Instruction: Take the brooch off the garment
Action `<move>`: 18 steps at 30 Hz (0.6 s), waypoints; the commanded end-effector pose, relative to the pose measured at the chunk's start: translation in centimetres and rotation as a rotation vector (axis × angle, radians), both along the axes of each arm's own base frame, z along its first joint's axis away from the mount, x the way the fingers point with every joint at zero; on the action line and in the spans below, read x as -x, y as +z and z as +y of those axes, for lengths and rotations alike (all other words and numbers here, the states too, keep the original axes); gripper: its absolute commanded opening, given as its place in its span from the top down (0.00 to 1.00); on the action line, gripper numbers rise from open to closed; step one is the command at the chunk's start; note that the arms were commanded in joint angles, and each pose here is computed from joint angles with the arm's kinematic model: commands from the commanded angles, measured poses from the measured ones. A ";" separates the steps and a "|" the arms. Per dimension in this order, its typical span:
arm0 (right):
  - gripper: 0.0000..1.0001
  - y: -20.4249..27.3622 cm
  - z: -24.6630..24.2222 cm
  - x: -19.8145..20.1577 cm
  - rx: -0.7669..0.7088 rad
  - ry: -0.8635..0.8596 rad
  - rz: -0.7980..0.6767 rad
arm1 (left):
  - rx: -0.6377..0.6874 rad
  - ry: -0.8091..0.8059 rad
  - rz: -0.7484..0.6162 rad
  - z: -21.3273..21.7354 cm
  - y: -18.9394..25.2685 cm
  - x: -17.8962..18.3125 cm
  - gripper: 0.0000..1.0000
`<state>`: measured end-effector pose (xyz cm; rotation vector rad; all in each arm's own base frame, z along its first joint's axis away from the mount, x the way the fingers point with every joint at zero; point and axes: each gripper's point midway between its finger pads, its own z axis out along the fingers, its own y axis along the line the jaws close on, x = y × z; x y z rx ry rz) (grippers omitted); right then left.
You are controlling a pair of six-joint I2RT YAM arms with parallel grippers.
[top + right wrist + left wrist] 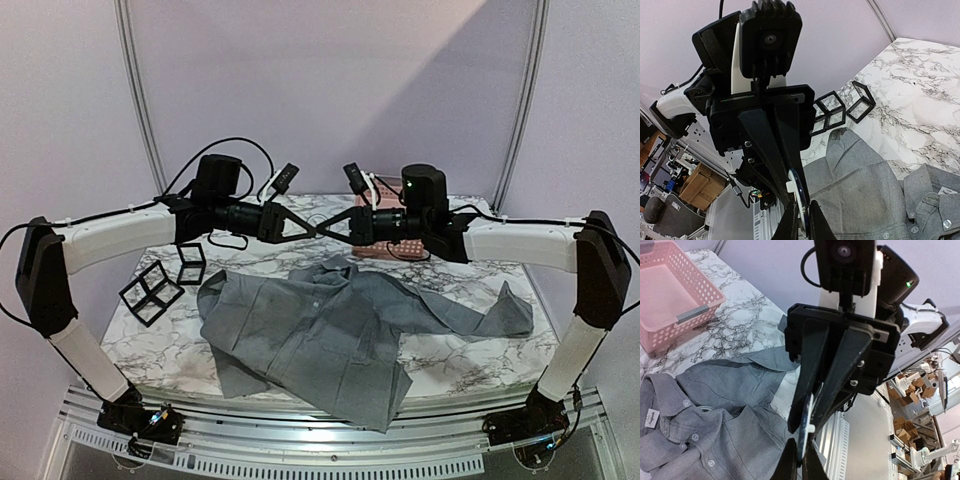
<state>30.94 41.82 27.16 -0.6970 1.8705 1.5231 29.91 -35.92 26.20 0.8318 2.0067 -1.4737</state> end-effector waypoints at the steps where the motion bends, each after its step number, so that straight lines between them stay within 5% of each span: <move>1: 0.93 -0.1 -2.0 -2.3 0.005 -0.139 -0.001 | 0.016 -0.018 0.015 0.0 0.5 -0.1 1.00; 18: 0.86 1.0 -1.7 -0.6 -0.045 -0.047 -0.038 | -0.005 0.017 0.059 0.2 -0.7 -1.2 1.00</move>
